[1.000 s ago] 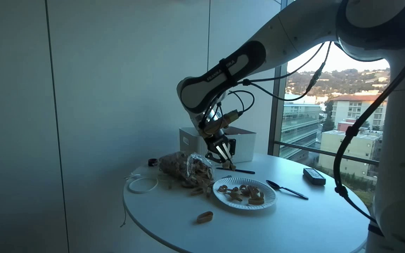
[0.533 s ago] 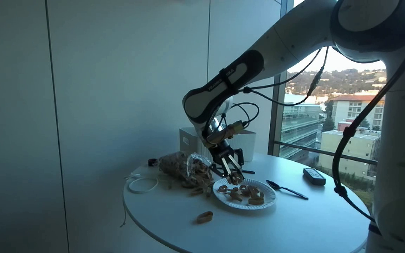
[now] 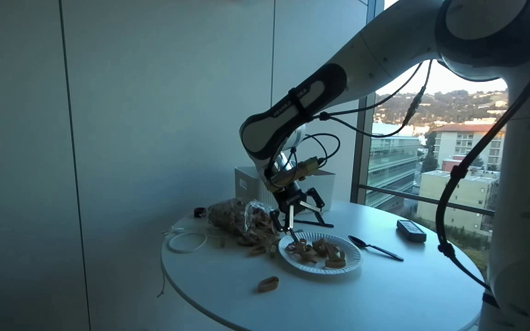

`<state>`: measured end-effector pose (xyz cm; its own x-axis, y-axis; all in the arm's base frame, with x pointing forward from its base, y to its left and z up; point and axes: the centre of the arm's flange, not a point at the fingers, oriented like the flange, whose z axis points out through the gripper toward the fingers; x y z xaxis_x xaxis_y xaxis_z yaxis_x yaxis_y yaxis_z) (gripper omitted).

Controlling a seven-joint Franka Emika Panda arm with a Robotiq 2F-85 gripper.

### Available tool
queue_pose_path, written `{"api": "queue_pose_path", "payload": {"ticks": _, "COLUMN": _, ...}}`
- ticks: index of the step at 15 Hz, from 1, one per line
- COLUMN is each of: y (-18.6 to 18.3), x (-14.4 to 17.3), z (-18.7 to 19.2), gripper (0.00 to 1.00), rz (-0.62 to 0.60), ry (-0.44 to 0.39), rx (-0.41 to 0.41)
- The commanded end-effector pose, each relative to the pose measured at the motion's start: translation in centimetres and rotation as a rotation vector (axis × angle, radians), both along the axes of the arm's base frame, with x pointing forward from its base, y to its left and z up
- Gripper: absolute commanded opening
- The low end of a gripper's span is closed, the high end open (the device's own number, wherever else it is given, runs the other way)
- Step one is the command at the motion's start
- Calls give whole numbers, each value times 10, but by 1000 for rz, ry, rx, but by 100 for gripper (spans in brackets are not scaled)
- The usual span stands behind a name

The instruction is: Get the rubber bands from the table and plastic and put them on the plate

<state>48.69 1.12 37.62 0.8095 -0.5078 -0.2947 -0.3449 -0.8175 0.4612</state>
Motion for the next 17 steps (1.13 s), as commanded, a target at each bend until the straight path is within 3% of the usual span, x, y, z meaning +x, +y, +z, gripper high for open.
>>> {"api": "queue_pose_path", "payload": {"ticks": 1, "y": -3, "x": -10, "z": 31, "gripper": 100, "rz": -23, "ry": -100, "rx": 2}}
{"api": "queue_pose_path", "payload": {"ticks": 4, "y": -5, "x": -18, "z": 66, "gripper": 100, "rz": -40, "ry": -185, "rx": -10}}
{"api": "queue_pose_path", "payload": {"ticks": 9, "y": -6, "x": -35, "z": 98, "gripper": 100, "rz": -43, "ry": -247, "rx": 11}}
{"api": "queue_pose_path", "payload": {"ticks": 11, "y": -5, "x": -23, "z": 93, "gripper": 100, "rz": -34, "ry": -226, "rx": -1}}
{"api": "queue_pose_path", "payload": {"ticks": 17, "y": -5, "x": -30, "z": 92, "gripper": 100, "rz": -33, "ry": -229, "rx": 1}}
